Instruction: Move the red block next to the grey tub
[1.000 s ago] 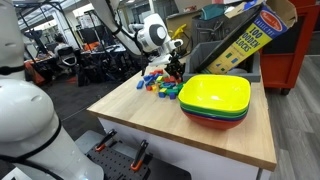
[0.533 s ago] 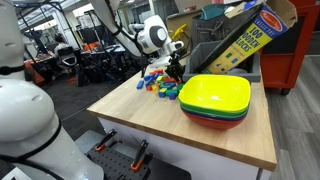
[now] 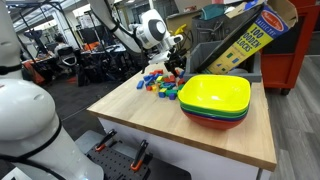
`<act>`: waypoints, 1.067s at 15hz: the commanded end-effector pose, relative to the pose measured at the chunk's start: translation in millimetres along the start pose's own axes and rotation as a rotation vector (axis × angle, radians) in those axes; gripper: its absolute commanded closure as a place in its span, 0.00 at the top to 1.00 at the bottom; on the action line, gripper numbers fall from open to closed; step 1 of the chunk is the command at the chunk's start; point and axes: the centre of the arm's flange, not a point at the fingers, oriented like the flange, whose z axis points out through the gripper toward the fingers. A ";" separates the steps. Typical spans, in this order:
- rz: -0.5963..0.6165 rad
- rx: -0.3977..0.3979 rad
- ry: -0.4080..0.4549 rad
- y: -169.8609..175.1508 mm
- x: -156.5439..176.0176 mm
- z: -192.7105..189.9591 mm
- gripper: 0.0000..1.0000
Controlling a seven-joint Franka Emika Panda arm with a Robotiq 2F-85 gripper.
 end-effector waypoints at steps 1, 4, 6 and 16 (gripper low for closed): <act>0.041 0.024 0.026 7.2 -12.9 -52.7 1.00; 0.039 0.078 0.037 5.2 -21.7 -89.1 1.00; 0.036 0.117 0.028 -0.4 -33.3 -110.0 1.00; -0.037 0.248 -0.037 -8.6 -101.6 -191.0 1.00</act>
